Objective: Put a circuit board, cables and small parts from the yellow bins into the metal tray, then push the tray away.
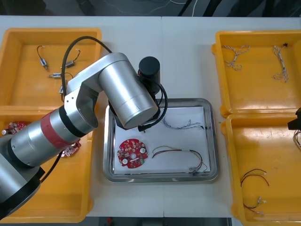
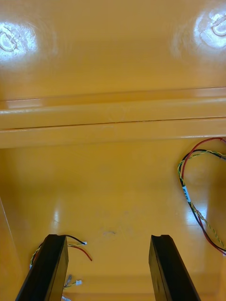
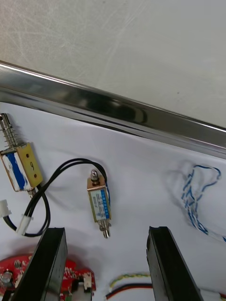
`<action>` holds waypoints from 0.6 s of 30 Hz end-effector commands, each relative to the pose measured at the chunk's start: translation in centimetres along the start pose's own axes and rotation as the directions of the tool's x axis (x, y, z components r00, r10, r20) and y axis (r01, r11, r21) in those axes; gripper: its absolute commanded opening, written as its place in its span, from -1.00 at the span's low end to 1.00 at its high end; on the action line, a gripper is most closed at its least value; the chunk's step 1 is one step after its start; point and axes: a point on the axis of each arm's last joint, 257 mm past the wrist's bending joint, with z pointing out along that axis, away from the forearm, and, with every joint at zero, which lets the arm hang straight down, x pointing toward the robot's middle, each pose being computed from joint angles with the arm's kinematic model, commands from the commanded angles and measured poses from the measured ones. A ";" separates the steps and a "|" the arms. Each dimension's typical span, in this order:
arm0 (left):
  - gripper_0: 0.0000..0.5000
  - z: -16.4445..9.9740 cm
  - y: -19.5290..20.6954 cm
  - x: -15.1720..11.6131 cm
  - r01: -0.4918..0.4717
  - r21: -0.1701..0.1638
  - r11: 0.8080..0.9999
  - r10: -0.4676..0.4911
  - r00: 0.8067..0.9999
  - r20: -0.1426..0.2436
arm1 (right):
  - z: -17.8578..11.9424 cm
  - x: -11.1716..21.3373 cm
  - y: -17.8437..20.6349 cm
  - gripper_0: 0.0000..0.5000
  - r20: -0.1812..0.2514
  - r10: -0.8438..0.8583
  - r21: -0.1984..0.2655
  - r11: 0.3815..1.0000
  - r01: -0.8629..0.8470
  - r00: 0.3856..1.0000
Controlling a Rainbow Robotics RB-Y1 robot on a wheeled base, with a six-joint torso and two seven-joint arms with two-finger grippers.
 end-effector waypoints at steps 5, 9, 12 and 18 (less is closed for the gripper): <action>1.00 -5.1 0.6 -3.4 -0.001 0.059 0.998 0.000 1.000 0.022 | -2.0 -0.6 -1.4 1.00 0.030 0.026 0.032 0.999 -0.027 0.999; 1.00 -6.7 1.7 -4.8 -0.007 0.045 0.999 0.006 1.000 0.013 | -2.0 -0.5 -0.6 1.00 0.030 0.003 0.018 1.000 -0.004 1.000; 1.00 -7.7 3.1 -6.0 -0.008 0.036 0.999 0.008 1.000 0.003 | -2.1 -0.4 0.2 1.00 0.030 -0.030 0.010 1.000 0.029 0.999; 1.00 -9.5 6.4 -8.2 -0.033 0.022 0.999 0.033 0.999 -0.007 | -2.6 -0.1 2.4 1.00 0.032 -0.129 0.019 0.992 0.128 0.991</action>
